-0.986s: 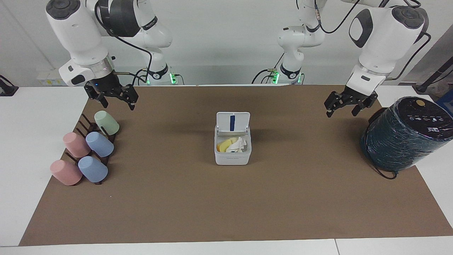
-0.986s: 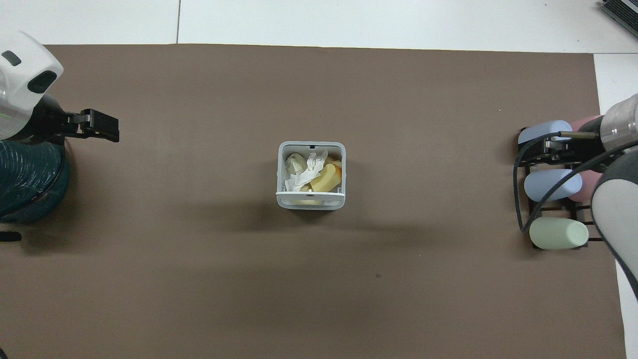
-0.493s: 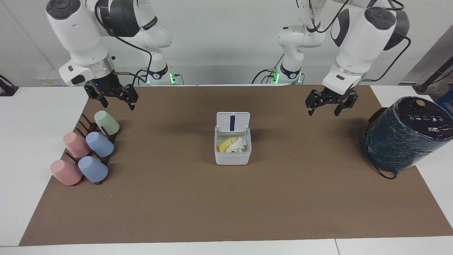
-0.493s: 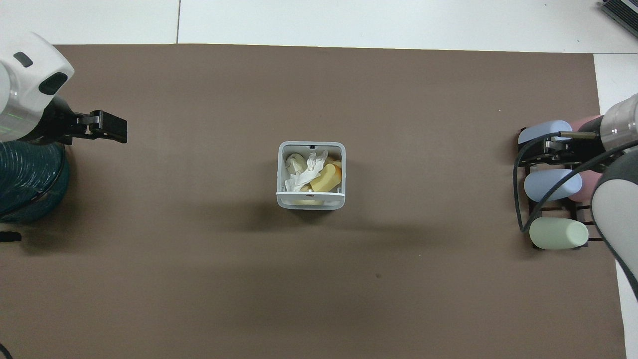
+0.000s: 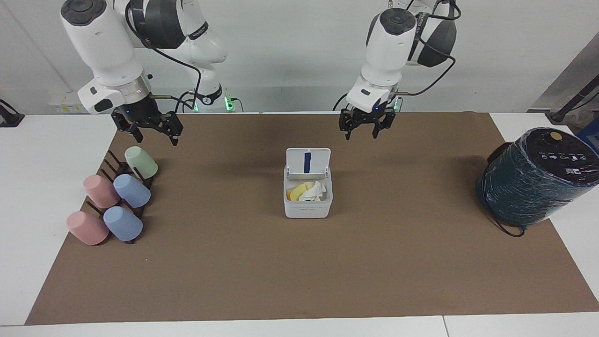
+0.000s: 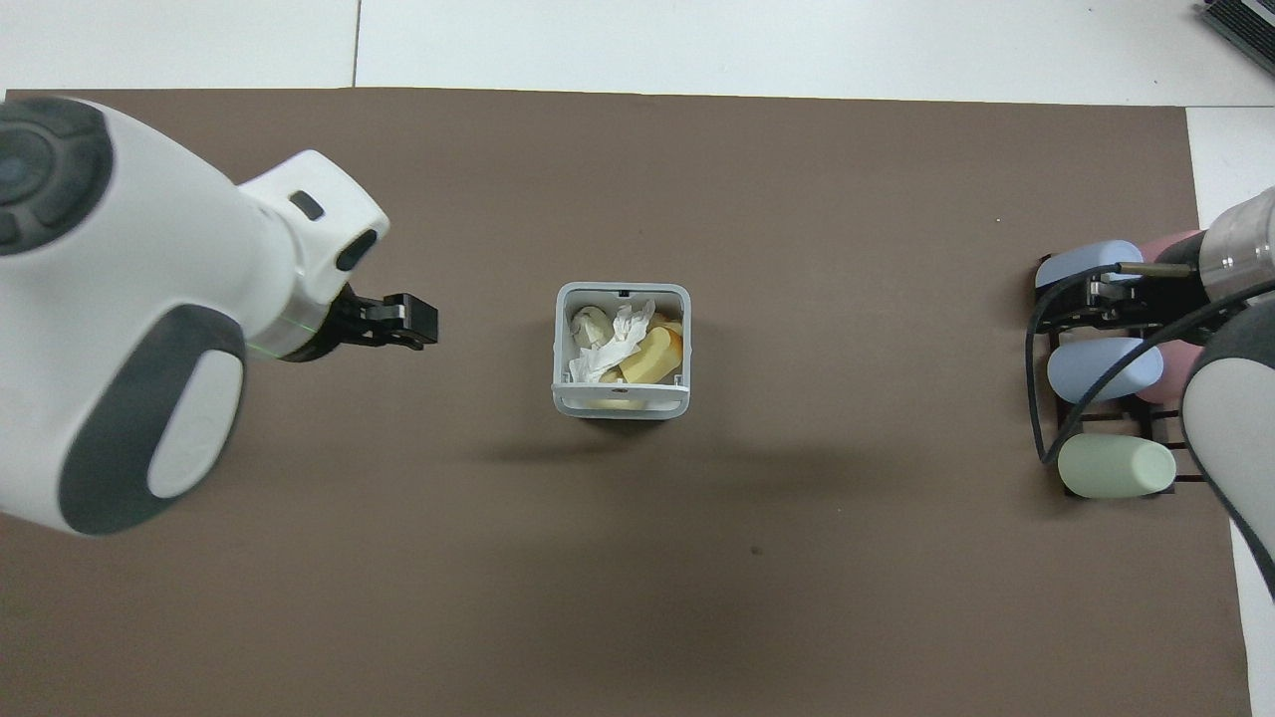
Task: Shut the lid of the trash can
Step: 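Reach the left gripper toward the open lid of the white bin, then push the white lid down over the bin with the left gripper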
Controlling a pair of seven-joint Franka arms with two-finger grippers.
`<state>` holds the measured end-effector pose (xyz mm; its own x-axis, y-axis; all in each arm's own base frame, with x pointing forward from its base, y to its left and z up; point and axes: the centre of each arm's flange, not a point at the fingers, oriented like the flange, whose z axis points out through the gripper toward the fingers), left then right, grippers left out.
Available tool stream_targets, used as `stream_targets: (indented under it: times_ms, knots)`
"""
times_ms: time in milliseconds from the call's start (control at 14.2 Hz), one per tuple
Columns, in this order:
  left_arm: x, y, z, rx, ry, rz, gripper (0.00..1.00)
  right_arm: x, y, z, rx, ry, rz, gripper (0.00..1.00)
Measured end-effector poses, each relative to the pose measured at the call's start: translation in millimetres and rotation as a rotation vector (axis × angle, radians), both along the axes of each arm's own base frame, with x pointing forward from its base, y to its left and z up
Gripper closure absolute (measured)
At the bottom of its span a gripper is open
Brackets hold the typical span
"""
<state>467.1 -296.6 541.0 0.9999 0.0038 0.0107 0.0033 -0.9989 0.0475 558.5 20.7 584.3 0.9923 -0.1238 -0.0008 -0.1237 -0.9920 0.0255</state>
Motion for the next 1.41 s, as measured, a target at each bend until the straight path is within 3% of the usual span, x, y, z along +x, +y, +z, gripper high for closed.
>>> stream_targets:
  times_ms: [141, 352, 493, 704, 775, 915, 1408]
  knots:
    - [-22, -24, -9, -0.024, -0.025, 0.023, 0.49, 0.0, 0, 0, 0.000, 0.000, 0.000, 0.00]
    - [-48, -53, -22, -0.052, -0.042, 0.034, 0.57, 0.0, 0, 0, 0.000, 0.000, 0.000, 0.00]
    - [-53, -66, -28, -0.092, -0.076, 0.044, 0.71, 0.0, 0, 0, 0.000, 0.000, 0.000, 0.00]
    - [-56, -80, -38, -0.152, -0.134, 0.041, 0.78, 0.0, 0, 0, 0.000, 0.000, 0.000, 0.00]
    - [-53, -83, -39, -0.177, -0.161, 0.044, 0.86, 0.0, 0, 0, 0.000, 0.000, 0.000, 0.00]
    - [-42, -84, -39, -0.221, -0.208, 0.059, 0.91, 0.0, 0, 0, 0.000, 0.000, 0.000, 0.00]
    - [14, -66, -71, -0.306, -0.319, 0.150, 0.92, 0.0, 0, 0, 0.000, 0.000, 0.000, 0.00]
